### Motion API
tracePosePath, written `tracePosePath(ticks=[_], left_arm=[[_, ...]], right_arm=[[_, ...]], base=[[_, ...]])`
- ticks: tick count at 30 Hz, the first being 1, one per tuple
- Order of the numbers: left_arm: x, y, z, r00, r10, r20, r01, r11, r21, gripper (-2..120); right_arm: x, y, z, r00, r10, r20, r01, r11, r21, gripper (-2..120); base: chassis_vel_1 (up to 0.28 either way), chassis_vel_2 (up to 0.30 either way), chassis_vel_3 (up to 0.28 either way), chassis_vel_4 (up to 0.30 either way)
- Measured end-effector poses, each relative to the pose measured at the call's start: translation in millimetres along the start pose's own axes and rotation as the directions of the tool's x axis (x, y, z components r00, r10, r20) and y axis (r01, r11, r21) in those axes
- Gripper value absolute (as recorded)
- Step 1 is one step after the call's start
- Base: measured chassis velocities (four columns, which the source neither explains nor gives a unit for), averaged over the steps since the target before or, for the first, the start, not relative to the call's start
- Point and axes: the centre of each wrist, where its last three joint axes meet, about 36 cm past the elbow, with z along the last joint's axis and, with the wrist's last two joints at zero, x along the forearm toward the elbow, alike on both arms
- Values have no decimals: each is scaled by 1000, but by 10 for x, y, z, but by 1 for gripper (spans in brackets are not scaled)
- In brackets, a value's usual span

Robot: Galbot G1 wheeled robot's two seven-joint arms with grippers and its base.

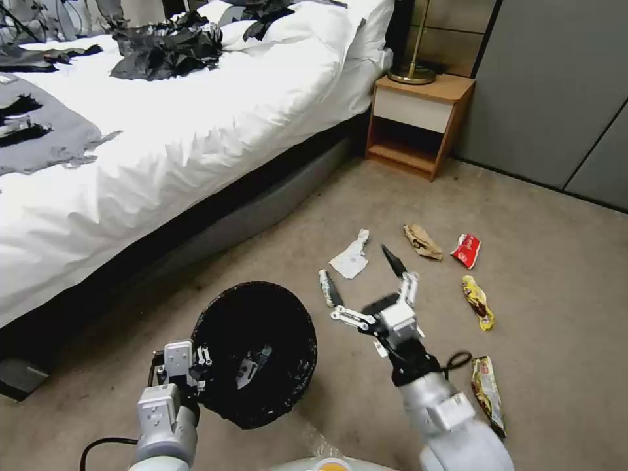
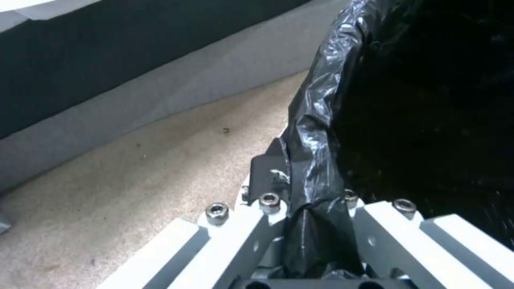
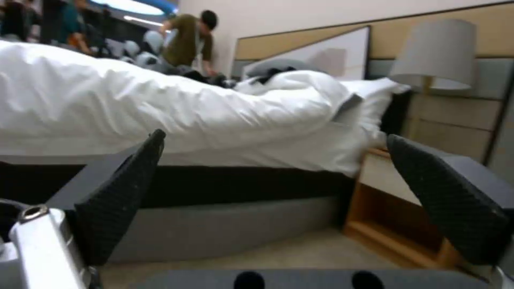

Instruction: Pick up the trash bin, then pick up the garbage from the floor and place it into the trash bin.

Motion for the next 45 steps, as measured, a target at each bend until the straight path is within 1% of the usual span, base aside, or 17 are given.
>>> tracePosePath(ticks=[2, 6, 17, 21, 23, 24, 26, 27, 29, 30, 32, 33, 37, 38, 41, 42, 45], left_arm=[[4, 16, 7, 1000, -3, 2, 3, 1000, 6, 1], [13, 42, 15, 1000, -5, 2, 5, 1000, 9, 1], [33, 45, 7, 1000, -2, 7, 2, 1000, 13, 1], [40, 45, 7, 1000, -2, 8, 2, 1000, 13, 1], [45, 46, -7, 1000, -2, 13, 2, 1000, 13, 1], [45, 46, -7, 1000, -2, 13, 2, 1000, 13, 1], [46, 47, -13, 1000, -2, 15, 2, 1000, 12, 1], [46, 47, -13, 1000, -2, 15, 2, 1000, 12, 1], [46, 43, -16, 1000, -1, 16, 1, 1000, 11, 1], [46, 43, -16, 1000, -1, 16, 1, 1000, 11, 1], [47, 41, -17, 1000, 1, 16, -1, 1000, 10, 1], [47, 41, -17, 1000, 1, 16, -1, 1000, 10, 1], [48, 42, -22, 1000, 2, 18, -2, 1000, 8, 1], [48, 42, -22, 1000, 2, 18, -2, 1000, 8, 1], [51, 44, -27, 1000, 1, 17, -1, 1000, 7, 1], [51, 44, -27, 1000, 1, 17, -1, 1000, 7, 1], [53, 48, -29, 1000, -1, 17, 1, 1000, 6, 1]], right_arm=[[93, 76, 63, 999, 42, -24, -42, 999, -4, 100], [211, 187, 139, 997, 65, -48, -66, 998, -20, 100], [251, 168, 163, 997, 63, -49, -64, 998, -15, 100], [233, 90, 163, 996, 76, -54, -76, 997, -4, 100], [189, -79, 182, 990, 112, -83, -110, 994, 23, 100], [189, -79, 182, 990, 112, -83, -110, 994, 23, 100], [117, -370, 239, 974, 178, -138, -172, 984, 51, 100], [117, -370, 239, 974, 178, -138, -172, 984, 51, 100], [42, -712, 330, 937, 260, -233, -256, 965, 47, 100], [42, -712, 330, 937, 260, -233, -256, 965, 47, 100], [12, -1014, 376, 886, 310, -344, -312, 949, 50, 100], [12, -1014, 376, 886, 310, -344, -312, 949, 50, 100], [14, -1423, 570, 825, 305, -476, -320, 946, 50, 100], [14, -1423, 570, 825, 305, -476, -320, 946, 50, 100], [82, -1567, 849, 771, 277, -573, -305, 951, 49, 100], [82, -1567, 849, 771, 277, -573, -305, 951, 49, 100], [173, -1678, 1102, 709, 252, -658, -285, 957, 60, 100]], base=[[0, 0, 0, 0], [0, 0, 0, 0], [0, 0, 0, 0], [0, 0, 0, 0], [0, 0, 0, 0], [0, 0, 0, 0], [0, 0, 0, 0], [0, 0, 0, 0], [0, 0, 0, 0], [0, 0, 0, 0], [0, 0, 0, 0], [0, 0, 0, 0], [0, 0, 0, 0], [0, 0, 0, 0], [0, 0, 0, 0], [0, 0, 0, 0], [0, 0, 0, 0]])
